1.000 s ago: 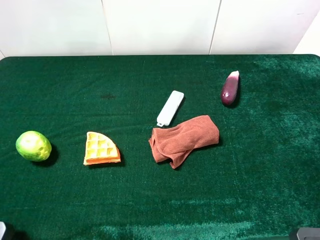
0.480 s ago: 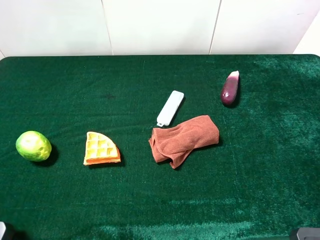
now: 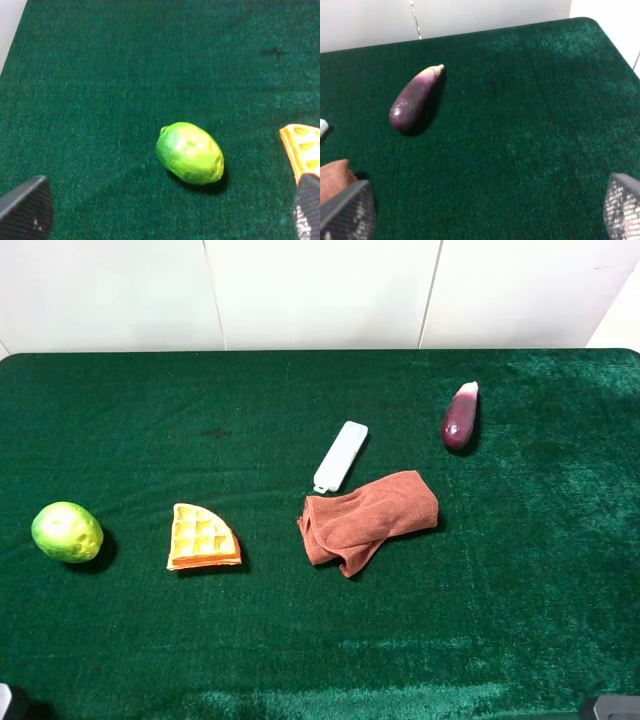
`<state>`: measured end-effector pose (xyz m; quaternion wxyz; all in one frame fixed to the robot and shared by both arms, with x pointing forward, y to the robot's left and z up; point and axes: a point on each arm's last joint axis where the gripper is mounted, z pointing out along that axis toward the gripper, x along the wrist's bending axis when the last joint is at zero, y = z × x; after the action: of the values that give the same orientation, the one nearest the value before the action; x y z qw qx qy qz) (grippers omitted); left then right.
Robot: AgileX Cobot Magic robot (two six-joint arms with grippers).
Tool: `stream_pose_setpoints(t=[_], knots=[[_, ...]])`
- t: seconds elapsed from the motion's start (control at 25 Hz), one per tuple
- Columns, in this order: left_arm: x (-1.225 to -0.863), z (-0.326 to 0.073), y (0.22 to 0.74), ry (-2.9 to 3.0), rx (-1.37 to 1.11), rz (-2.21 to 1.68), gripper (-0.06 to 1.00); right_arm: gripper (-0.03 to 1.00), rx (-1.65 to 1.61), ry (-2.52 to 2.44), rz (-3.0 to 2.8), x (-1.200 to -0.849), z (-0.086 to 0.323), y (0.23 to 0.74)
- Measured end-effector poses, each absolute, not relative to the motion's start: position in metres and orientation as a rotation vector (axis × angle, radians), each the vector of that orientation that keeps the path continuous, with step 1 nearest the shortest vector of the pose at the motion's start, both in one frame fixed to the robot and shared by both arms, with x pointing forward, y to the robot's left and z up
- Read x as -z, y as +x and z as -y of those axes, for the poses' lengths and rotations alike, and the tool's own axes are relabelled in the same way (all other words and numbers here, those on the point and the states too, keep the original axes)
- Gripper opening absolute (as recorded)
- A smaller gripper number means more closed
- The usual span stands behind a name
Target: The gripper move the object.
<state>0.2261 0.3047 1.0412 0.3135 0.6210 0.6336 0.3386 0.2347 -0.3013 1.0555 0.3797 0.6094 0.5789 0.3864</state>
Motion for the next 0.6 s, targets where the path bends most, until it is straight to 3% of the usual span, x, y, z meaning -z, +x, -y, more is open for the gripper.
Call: stream_pose_setpoints(t=[0.6], knots=[[-1.0412,-0.3047,0.2261,1.637,-0.893,-1.671,0.97,0.7,-0.987,1.556,-1.478,-1.0555,0.3013,0.2347]])
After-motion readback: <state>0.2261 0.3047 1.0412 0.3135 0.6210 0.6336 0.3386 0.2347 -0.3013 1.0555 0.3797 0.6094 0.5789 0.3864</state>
